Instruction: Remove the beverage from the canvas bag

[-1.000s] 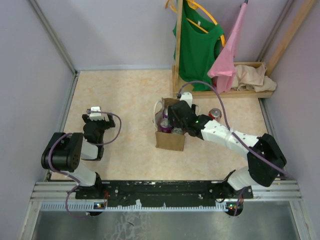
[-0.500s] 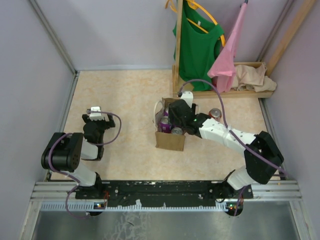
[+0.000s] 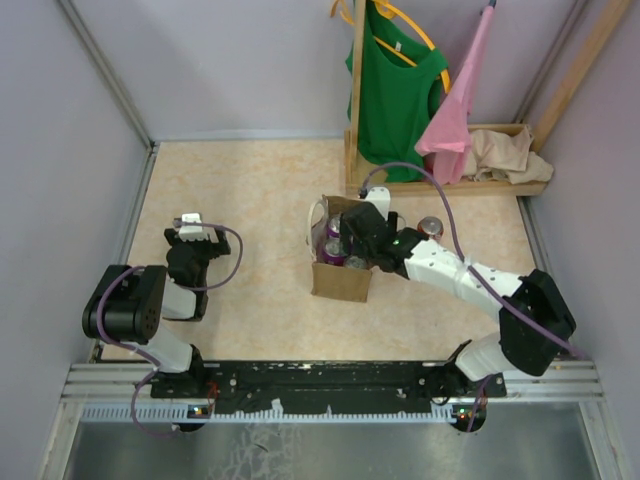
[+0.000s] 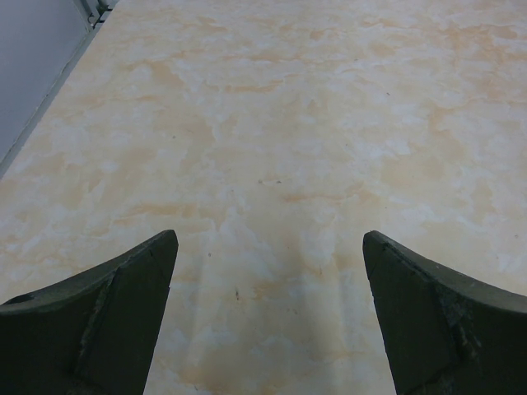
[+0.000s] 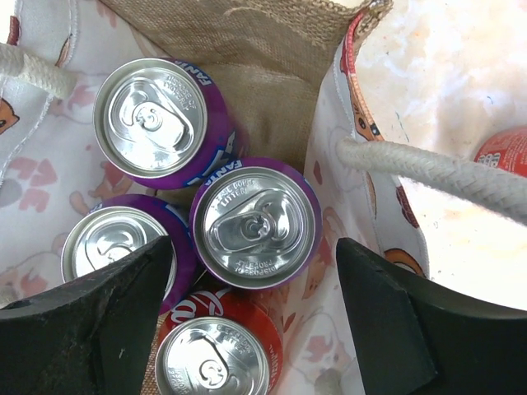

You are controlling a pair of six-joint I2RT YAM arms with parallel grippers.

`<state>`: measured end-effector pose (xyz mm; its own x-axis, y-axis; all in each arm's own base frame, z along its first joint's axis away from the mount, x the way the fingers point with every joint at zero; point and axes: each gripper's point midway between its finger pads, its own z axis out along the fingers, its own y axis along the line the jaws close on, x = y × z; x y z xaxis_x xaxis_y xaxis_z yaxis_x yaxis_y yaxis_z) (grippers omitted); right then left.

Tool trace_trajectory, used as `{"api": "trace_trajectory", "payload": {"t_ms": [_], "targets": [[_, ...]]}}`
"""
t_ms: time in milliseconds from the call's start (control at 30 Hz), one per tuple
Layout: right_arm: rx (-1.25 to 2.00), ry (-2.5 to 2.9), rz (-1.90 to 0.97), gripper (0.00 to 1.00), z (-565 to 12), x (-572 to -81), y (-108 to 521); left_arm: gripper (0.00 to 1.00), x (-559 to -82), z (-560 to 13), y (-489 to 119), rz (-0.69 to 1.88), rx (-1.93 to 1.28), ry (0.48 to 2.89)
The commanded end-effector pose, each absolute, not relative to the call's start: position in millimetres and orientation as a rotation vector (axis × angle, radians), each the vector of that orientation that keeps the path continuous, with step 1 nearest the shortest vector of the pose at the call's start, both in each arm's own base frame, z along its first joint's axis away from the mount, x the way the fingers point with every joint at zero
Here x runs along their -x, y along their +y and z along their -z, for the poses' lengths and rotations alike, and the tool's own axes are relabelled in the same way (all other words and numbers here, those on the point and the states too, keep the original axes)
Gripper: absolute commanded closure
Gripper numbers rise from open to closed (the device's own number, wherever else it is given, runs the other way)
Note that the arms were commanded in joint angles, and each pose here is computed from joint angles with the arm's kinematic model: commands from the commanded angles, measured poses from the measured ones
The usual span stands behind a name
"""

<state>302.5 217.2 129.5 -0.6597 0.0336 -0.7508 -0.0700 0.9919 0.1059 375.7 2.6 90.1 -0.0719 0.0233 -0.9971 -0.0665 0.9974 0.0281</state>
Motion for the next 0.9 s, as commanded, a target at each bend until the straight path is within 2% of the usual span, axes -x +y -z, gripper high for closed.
{"api": "trace_trajectory", "payload": {"t_ms": [0,267,600,733,867], "targets": [[0.063,2.369,0.015,0.21,-116.7,-290.1,192.1,0.0,-380.2,-94.8,-0.5,-0.067,0.021,1.623],[0.083,2.415,0.079,0.25,-100.0,-291.4,192.0,0.0,-380.2,-94.6,-0.7,-0.067,0.021,1.623],[0.122,2.431,0.065,0.13,-95.6,-291.2,201.1,0.0,-380.1,-94.6,-0.5,-0.068,0.021,1.623],[0.144,2.427,0.054,0.12,-97.3,-291.2,207.6,0.0,-380.2,-94.5,-0.4,-0.068,0.022,1.623],[0.172,2.427,0.054,0.16,-96.6,-288.6,213.2,0.0,-380.1,-94.5,-0.7,-0.068,0.021,1.624]]}}
